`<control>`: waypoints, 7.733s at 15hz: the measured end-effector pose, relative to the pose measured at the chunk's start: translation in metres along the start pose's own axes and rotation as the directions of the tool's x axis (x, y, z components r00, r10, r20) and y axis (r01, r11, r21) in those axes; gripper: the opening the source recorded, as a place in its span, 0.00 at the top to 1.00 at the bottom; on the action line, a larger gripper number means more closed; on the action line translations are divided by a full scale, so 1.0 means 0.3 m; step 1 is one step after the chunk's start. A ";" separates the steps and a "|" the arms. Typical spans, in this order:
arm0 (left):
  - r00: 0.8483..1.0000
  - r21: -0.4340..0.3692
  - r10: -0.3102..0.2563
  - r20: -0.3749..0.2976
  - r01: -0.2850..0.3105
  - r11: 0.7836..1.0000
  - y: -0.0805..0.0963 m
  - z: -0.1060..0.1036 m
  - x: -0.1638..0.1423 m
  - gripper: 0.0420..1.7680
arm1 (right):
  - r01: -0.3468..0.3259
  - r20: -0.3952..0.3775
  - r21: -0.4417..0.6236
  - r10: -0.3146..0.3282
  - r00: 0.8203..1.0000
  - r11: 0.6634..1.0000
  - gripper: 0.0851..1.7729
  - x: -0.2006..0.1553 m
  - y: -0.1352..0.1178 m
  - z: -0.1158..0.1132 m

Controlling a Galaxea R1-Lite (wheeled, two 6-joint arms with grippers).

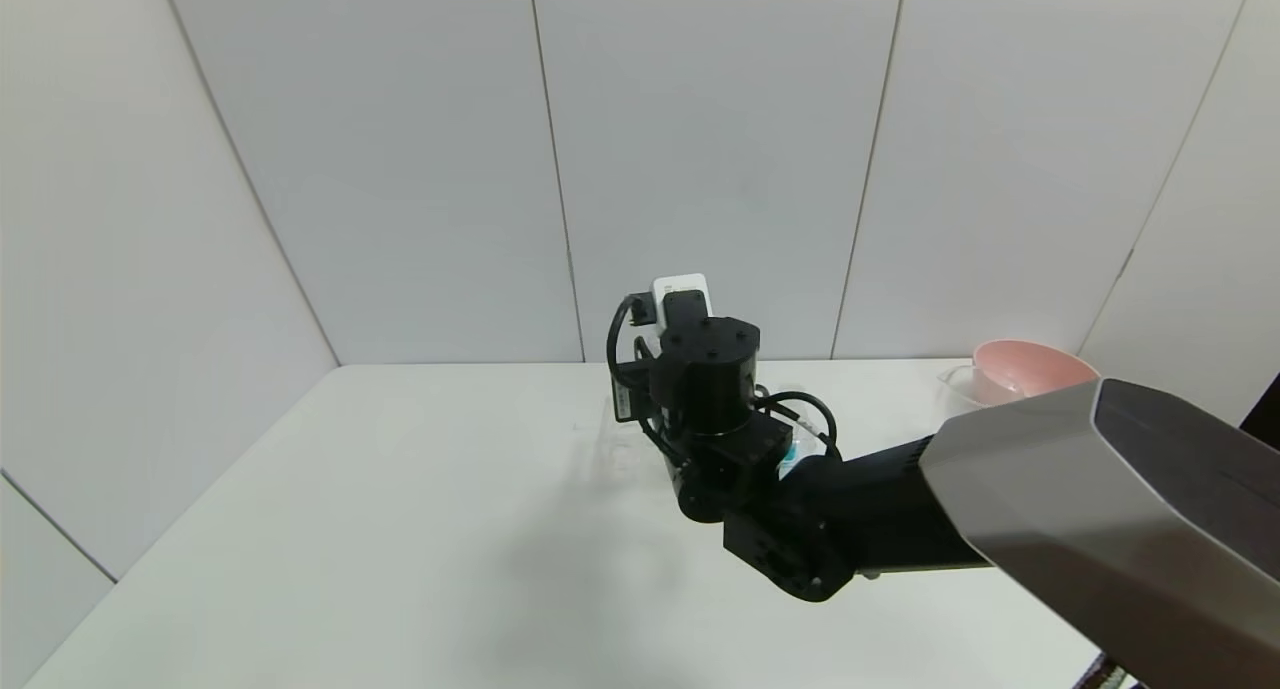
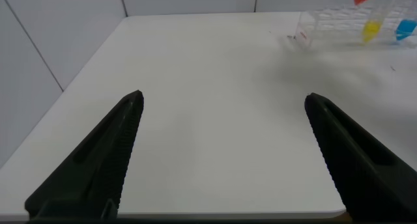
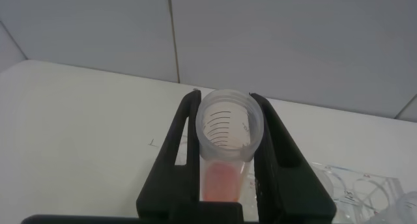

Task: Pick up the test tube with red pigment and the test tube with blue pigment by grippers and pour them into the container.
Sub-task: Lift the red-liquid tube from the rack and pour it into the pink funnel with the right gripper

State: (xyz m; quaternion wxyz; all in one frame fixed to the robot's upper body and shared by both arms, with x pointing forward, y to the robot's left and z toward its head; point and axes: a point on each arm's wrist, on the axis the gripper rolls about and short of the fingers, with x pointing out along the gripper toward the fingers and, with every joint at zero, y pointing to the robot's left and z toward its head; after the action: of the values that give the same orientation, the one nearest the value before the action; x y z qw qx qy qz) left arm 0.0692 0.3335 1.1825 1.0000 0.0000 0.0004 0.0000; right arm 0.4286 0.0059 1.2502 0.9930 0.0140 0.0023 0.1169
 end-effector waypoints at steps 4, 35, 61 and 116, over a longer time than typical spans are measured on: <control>1.000 0.000 0.000 0.000 0.000 1.000 0.000 0.000 0.000 0.00 | -0.062 -0.068 -0.038 0.059 0.996 0.997 0.74 -0.120 -0.067 0.015; 1.000 0.000 0.000 0.000 0.000 1.000 0.000 0.000 0.000 0.00 | -0.136 -0.186 -0.150 0.107 0.977 0.979 0.74 -0.266 -1.494 0.147; 1.000 0.000 0.000 0.000 0.000 1.000 0.000 0.000 0.000 0.00 | -0.525 -0.699 -0.400 0.120 0.705 0.751 0.74 -0.120 -1.388 0.322; 1.000 0.000 0.000 0.000 0.000 1.000 0.000 0.000 0.000 0.00 | -0.514 -0.726 -0.683 -0.405 0.556 0.518 0.74 0.017 -1.183 0.255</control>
State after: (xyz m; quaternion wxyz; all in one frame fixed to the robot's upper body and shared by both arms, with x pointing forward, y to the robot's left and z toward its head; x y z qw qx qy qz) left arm 0.0692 0.3335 1.1825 1.0000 0.0000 0.0004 0.0000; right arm 0.5166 -0.3403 1.3166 0.7301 -0.5305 0.4104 0.1305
